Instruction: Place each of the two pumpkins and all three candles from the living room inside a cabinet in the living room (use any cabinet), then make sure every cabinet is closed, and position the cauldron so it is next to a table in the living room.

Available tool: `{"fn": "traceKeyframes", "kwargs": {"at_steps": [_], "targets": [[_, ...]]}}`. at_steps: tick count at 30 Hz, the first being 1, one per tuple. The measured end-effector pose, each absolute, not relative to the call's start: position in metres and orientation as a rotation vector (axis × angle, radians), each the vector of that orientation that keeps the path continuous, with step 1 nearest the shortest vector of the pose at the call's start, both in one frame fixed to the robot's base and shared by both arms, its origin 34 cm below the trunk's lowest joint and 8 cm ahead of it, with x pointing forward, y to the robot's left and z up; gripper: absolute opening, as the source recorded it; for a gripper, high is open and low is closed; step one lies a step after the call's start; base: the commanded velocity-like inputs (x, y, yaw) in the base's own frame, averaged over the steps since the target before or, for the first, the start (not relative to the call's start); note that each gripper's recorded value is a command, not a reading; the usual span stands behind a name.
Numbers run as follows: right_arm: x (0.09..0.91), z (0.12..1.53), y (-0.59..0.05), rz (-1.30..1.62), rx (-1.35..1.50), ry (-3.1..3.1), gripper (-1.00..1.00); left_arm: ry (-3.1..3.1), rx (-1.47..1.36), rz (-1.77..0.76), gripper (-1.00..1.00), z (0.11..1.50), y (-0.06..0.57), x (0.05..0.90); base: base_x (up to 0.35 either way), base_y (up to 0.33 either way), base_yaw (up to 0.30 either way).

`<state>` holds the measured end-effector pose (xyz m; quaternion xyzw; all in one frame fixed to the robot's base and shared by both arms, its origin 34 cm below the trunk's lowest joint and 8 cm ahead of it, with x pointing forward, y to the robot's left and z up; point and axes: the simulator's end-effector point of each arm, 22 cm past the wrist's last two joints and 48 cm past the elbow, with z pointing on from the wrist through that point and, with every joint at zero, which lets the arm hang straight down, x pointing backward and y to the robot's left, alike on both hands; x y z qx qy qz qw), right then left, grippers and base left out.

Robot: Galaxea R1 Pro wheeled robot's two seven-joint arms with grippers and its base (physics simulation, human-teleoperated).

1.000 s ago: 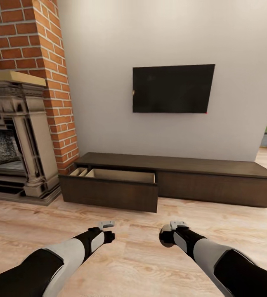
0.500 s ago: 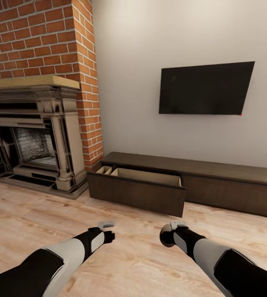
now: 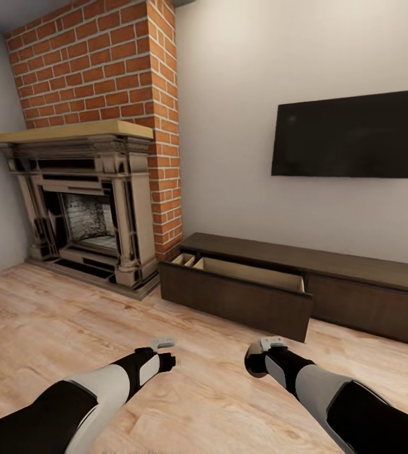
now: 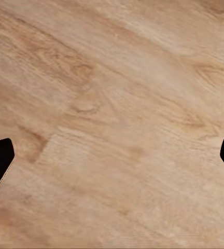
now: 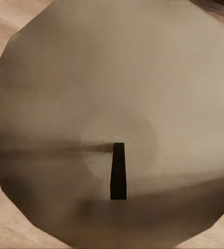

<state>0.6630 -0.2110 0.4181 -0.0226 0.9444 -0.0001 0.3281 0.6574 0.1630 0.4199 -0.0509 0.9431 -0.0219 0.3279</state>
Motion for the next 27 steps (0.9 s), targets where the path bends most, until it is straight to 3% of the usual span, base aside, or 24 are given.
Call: {"fn": "traceKeyframes", "kwargs": {"at_steps": [8,27], "targets": [[0.6633,0.4204,-0.2111,-0.001,-0.060,2.468,-1.00,2.466,-0.135,-0.057,1.00,0.4219,0.1636,0.6576,0.102,0.033,0.271],[0.6643,0.4256,-0.2108,0.001,-0.058,2.459,-1.00,2.456,-0.136,-0.057,1.00,0.4272,0.1642,0.6588,0.253,0.179,0.271]]}}
